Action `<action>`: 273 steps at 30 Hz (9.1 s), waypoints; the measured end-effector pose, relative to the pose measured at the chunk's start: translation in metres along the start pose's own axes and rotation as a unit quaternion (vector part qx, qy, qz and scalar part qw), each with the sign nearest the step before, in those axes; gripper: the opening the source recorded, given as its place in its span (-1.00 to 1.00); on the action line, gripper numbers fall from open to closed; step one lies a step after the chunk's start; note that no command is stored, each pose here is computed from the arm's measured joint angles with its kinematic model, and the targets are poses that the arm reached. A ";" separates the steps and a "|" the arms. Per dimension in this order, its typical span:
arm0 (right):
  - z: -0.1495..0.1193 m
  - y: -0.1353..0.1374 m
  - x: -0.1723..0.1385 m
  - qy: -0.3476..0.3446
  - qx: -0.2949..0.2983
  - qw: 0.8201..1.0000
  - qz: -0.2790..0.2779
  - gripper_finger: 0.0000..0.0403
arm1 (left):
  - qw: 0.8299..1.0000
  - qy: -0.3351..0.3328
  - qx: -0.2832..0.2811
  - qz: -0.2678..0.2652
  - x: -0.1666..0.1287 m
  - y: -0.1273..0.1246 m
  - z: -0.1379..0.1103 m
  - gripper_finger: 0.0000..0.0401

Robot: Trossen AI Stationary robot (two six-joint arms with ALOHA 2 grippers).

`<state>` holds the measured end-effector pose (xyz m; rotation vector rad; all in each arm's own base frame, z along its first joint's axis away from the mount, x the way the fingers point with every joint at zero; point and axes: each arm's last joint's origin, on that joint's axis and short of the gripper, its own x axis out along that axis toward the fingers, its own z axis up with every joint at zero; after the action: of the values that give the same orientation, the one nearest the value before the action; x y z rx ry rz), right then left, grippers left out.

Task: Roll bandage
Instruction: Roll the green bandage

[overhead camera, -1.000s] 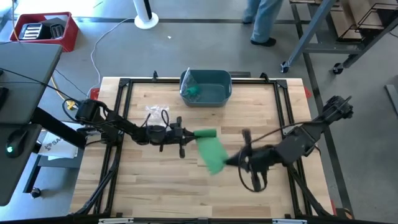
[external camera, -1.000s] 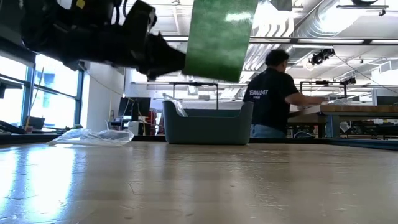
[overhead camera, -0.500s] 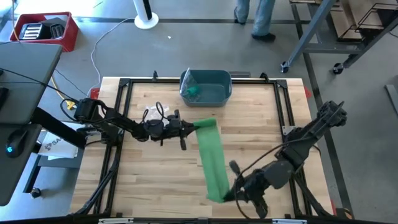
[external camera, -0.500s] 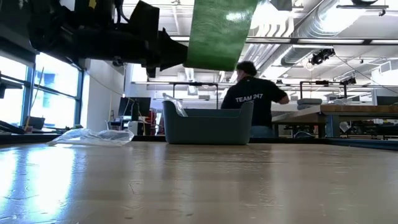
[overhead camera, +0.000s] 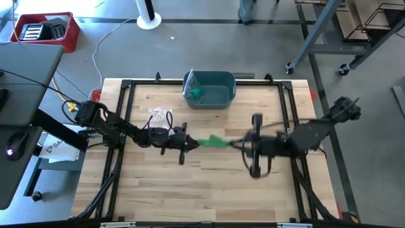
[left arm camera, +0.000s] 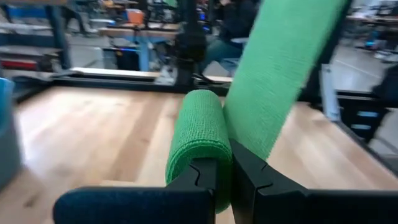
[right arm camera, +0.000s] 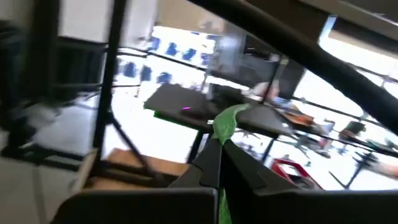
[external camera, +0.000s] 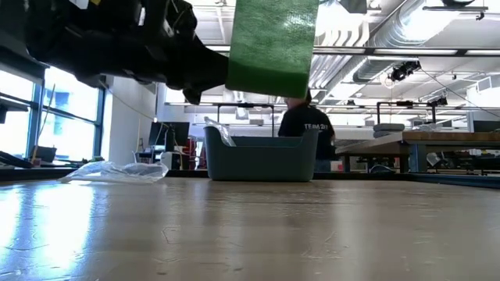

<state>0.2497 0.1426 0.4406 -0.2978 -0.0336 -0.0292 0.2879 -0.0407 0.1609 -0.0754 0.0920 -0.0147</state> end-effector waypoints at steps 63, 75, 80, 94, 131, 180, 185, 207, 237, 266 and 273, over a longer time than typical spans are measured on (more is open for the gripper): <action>-0.271 0.008 0.017 0.339 0.133 0.931 0.015 -0.69 | 0.980 -0.126 0.074 -0.136 -0.016 -0.086 0.062 -0.95; -0.238 0.046 0.012 0.354 0.169 0.906 0.161 0.01 | 0.985 -0.122 0.075 -0.092 -0.015 -0.083 0.062 -0.95; -0.185 0.069 0.010 0.304 0.094 0.944 0.086 -0.07 | 0.984 -0.119 0.094 -0.093 -0.016 -0.086 0.061 -0.95; -0.120 0.086 0.001 0.198 -0.055 0.976 -0.068 -0.34 | 0.983 -0.122 0.098 -0.098 -0.016 -0.086 0.061 -0.95; -0.146 0.081 0.024 0.247 -0.103 0.964 0.010 -0.97 | 0.993 0.036 0.095 -0.062 -0.029 -0.069 0.057 -0.40; -0.174 0.004 -0.007 0.007 0.080 0.989 0.128 -0.98 | 0.967 -0.070 0.241 -0.039 -0.023 -0.089 0.105 0.16; -0.175 0.003 -0.006 0.016 0.078 0.991 0.107 -0.98 | 0.961 -0.096 0.261 0.017 -0.016 -0.091 0.104 0.23; -0.171 0.011 -0.010 0.062 0.069 0.995 0.029 -0.98 | 0.952 -0.055 0.288 0.086 0.005 -0.089 0.096 0.20; -0.147 0.017 -0.017 0.186 0.091 0.978 -0.027 -0.15 | 0.978 -0.079 0.191 0.010 -0.009 -0.104 0.105 -0.91; -0.247 0.037 0.053 0.316 0.142 0.918 0.192 -0.18 | 0.973 0.075 0.052 0.211 -0.022 0.031 0.004 -0.83; -0.316 0.006 0.083 0.363 0.138 0.898 0.209 -0.18 | 0.967 0.101 0.032 0.234 -0.037 0.044 -0.016 -0.82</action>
<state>0.3419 0.0535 0.1398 0.0095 0.7662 0.2926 0.2503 0.0028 0.1450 0.0145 0.3116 0.4470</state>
